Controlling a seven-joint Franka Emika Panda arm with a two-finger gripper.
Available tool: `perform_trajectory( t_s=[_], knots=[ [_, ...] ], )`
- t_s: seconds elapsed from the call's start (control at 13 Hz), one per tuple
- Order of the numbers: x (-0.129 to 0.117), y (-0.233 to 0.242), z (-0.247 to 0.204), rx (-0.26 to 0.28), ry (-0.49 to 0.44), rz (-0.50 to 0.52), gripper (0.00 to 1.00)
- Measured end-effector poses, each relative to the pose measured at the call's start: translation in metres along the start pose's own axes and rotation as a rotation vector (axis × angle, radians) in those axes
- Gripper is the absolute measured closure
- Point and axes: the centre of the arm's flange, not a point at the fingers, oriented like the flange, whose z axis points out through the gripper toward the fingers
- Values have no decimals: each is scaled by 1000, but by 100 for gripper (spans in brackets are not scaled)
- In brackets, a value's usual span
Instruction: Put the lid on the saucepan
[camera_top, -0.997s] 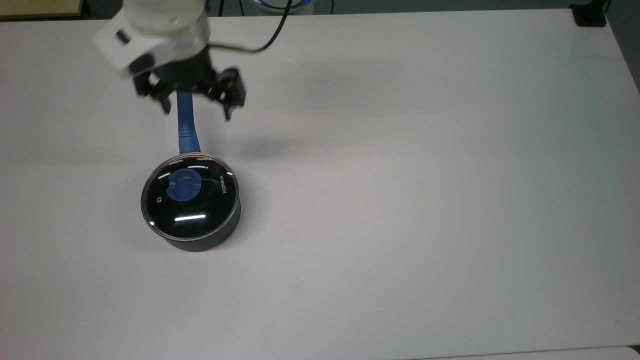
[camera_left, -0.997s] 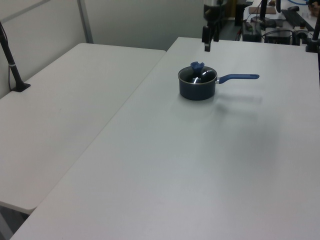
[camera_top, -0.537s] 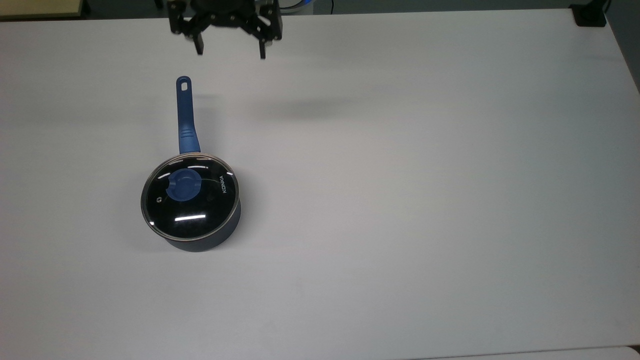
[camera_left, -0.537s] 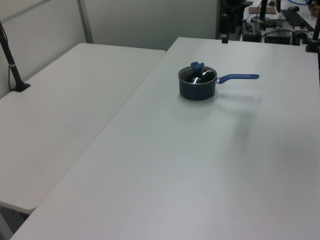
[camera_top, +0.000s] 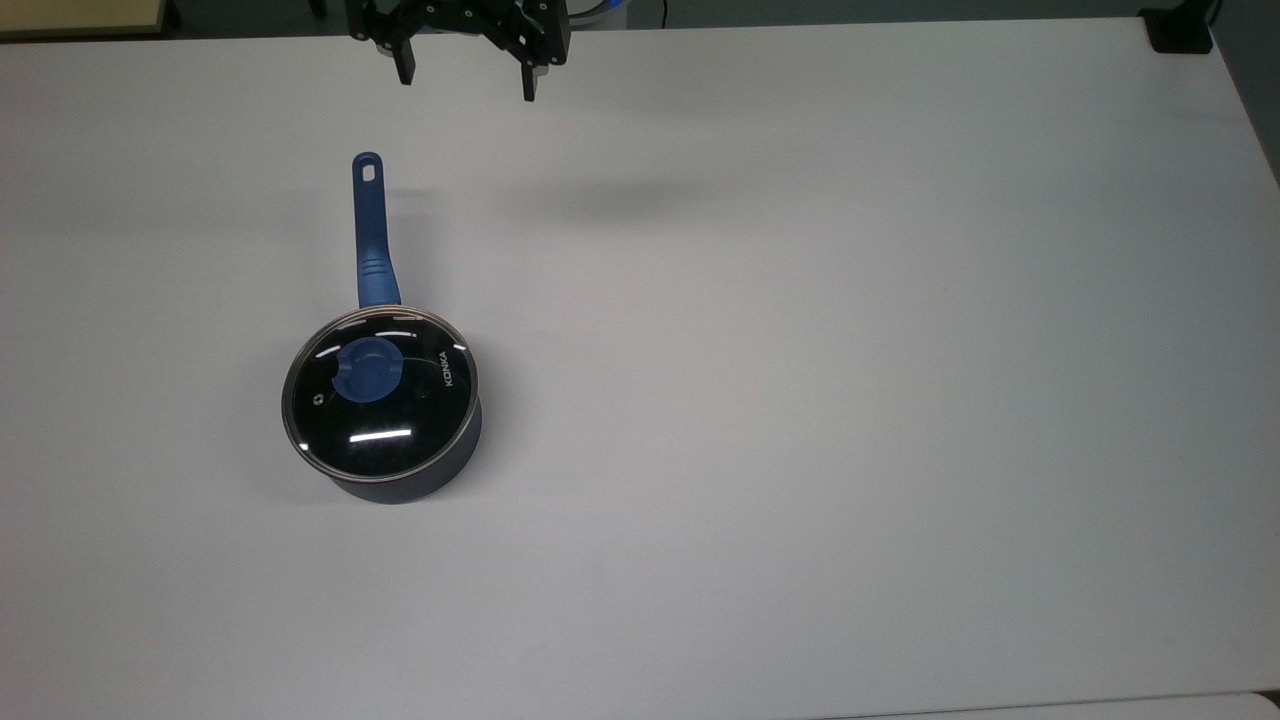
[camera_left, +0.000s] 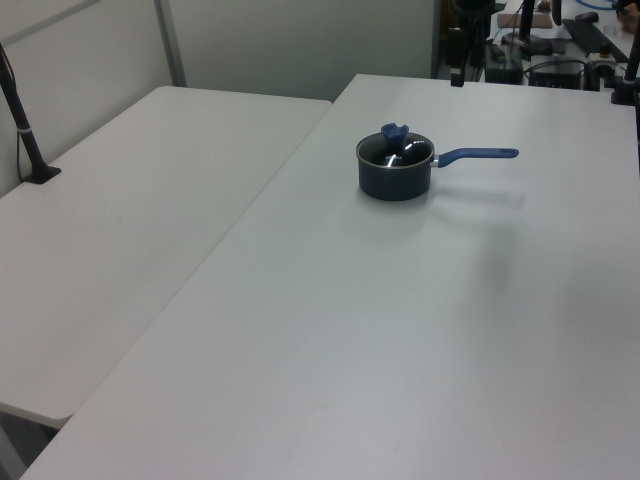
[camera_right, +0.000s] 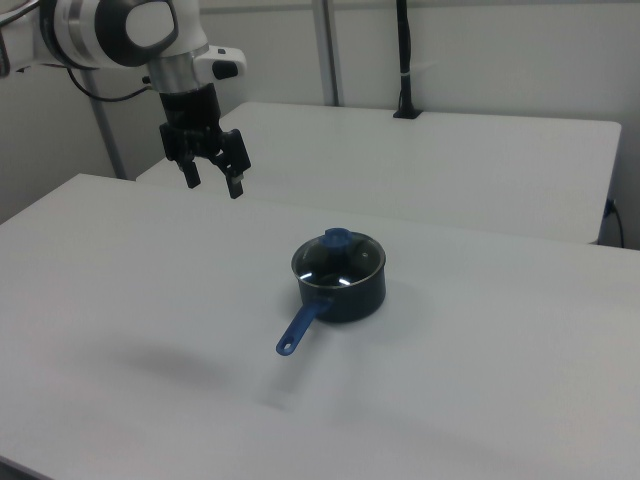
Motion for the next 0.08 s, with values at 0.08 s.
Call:
perform_trajectory(
  t_s=[0.08],
  knots=[
    [0,0,1,0,-3,2,0]
  ],
)
